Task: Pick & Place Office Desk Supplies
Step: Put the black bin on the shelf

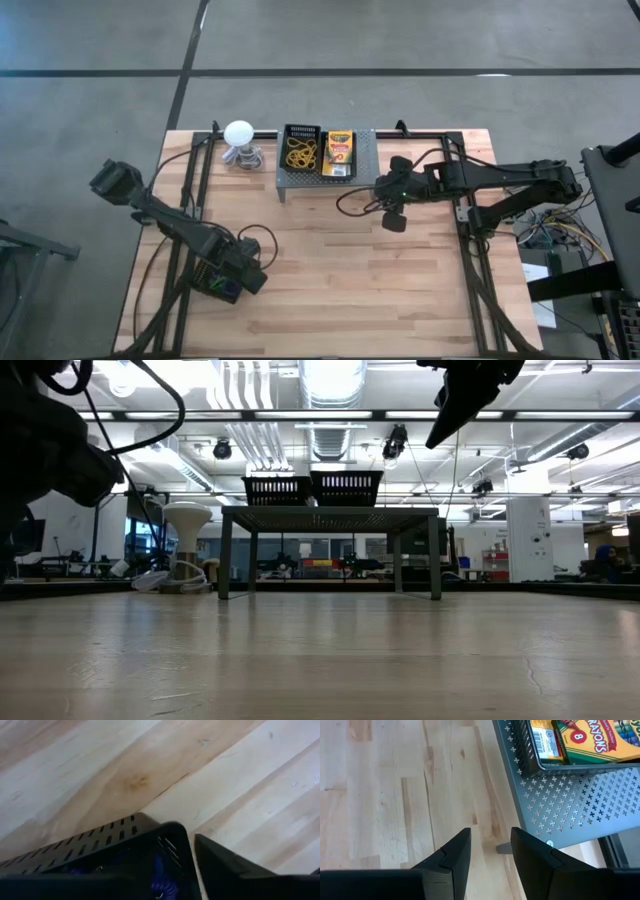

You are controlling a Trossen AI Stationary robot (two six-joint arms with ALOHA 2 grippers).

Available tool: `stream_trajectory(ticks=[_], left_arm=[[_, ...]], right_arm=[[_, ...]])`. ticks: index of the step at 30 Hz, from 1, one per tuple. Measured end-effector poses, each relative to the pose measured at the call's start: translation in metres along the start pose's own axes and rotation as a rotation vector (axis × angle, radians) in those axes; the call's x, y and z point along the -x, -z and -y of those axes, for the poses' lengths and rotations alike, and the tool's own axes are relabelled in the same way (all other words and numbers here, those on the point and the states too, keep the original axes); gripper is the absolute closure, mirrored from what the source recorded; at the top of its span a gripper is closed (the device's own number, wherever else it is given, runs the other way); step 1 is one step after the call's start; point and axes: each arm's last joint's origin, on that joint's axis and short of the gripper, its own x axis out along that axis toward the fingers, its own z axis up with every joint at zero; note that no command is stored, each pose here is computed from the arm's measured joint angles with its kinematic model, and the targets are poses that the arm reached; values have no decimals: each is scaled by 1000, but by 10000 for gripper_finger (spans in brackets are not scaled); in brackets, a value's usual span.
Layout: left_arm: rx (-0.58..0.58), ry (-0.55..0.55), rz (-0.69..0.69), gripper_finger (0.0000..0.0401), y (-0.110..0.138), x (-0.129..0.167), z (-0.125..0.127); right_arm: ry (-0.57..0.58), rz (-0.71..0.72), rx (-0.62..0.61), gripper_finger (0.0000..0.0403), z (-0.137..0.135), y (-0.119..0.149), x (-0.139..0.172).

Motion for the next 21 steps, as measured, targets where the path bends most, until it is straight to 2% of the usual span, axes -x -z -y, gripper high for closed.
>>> stream_trajectory(ticks=[5, 7, 16, 18, 21], left_arm=[[-39, 6, 0, 358, 0, 2, 2], [-63, 6, 10, 386, 0, 4, 3], [-290, 88, 203, 395, -5, 21, 30], [-381, 115, 261, 395, -7, 21, 40], [-606, 124, 372, 394, -11, 16, 59]], right_arm=[[1, -5, 1, 277, 0, 1, -1], [1, -4, 1, 281, 0, 1, -1], [2, -16, 4, 296, 0, 3, -1], [2, -14, 4, 299, 0, 3, 0], [1, -11, 3, 303, 1, 4, 3]])
